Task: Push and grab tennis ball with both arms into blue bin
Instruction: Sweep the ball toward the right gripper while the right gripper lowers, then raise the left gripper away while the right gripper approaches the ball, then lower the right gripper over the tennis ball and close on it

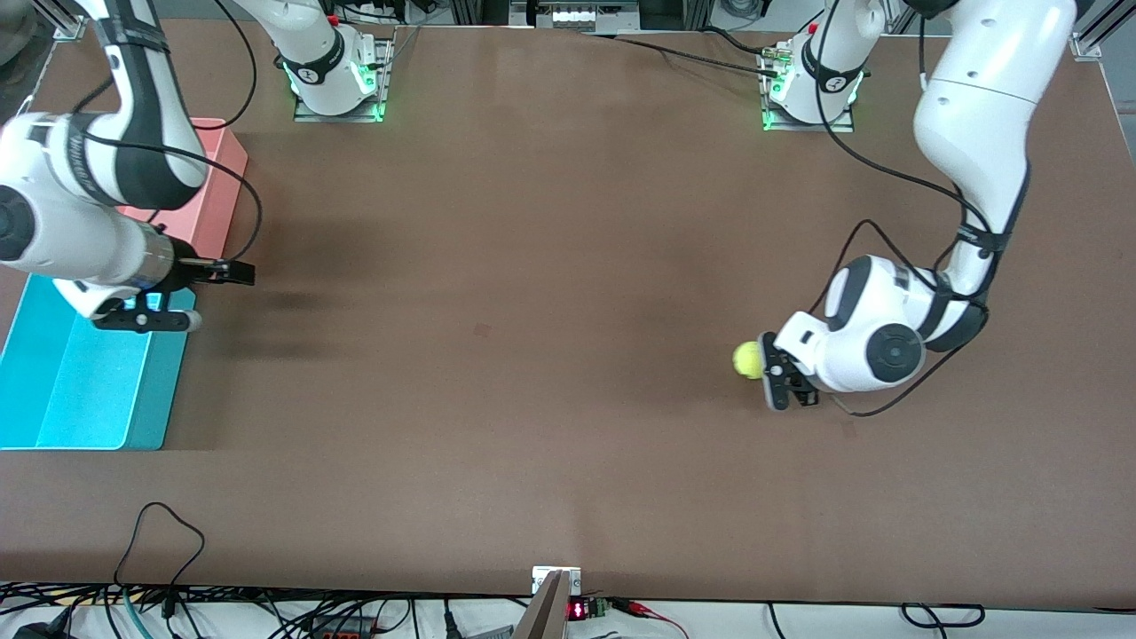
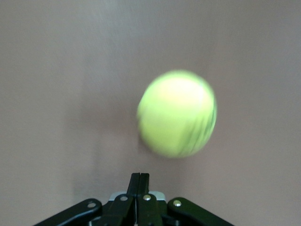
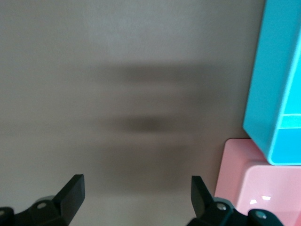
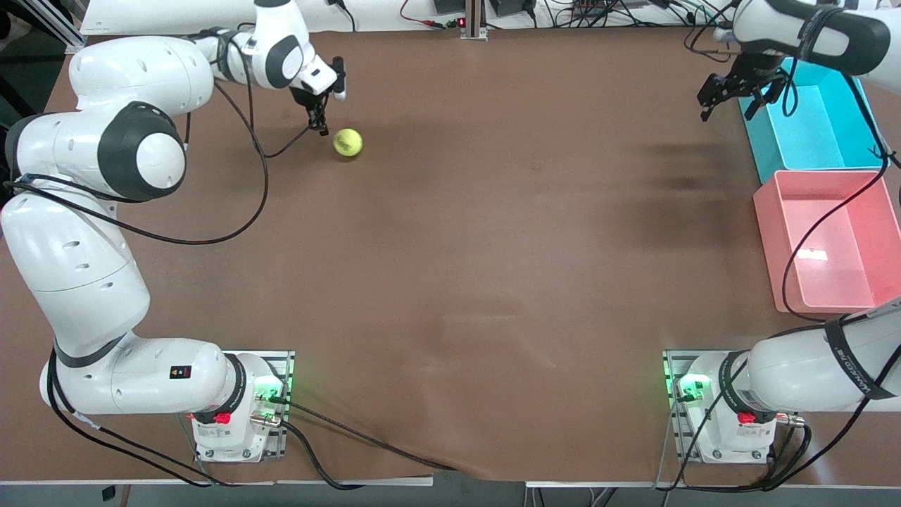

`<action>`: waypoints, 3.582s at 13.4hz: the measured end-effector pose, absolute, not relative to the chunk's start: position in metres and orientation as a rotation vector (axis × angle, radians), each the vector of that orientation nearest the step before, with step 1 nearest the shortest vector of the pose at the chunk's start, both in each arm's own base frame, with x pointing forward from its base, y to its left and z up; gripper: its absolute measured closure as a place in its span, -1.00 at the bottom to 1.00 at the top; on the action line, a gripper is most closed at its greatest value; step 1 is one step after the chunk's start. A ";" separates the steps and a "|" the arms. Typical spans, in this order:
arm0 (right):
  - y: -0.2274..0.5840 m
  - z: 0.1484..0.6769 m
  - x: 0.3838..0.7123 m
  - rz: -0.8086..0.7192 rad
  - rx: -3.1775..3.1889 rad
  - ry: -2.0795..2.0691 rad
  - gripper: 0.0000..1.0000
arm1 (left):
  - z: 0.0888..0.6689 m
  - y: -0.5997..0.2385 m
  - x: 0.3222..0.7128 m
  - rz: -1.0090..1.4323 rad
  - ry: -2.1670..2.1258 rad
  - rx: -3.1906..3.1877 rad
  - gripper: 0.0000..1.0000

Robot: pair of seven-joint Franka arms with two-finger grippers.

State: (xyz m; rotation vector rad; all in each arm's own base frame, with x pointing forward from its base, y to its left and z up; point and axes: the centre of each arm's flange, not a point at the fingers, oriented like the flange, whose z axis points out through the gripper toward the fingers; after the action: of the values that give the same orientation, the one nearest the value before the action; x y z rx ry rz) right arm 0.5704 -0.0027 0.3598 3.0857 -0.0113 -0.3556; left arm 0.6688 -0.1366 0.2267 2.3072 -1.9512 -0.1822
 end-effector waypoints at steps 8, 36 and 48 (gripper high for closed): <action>0.003 0.283 0.551 -0.267 3.100 0.014 -1.00 | 0.341 0.044 0.720 -0.148 -1.849 2.440 0.98; 0.029 0.220 0.545 -0.445 2.953 1.135 -1.00 | 0.614 0.012 0.589 -0.004 0.065 3.054 -1.00; 0.100 0.254 0.550 -0.374 2.884 1.319 -1.00 | 0.582 -0.003 0.555 -0.025 0.032 3.098 -1.00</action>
State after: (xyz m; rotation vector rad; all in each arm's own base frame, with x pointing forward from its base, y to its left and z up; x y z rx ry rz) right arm 0.5502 0.1003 0.2544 2.8839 1.3195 -0.3739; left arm 0.5552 -0.0030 0.5820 3.0981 0.0322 -0.0247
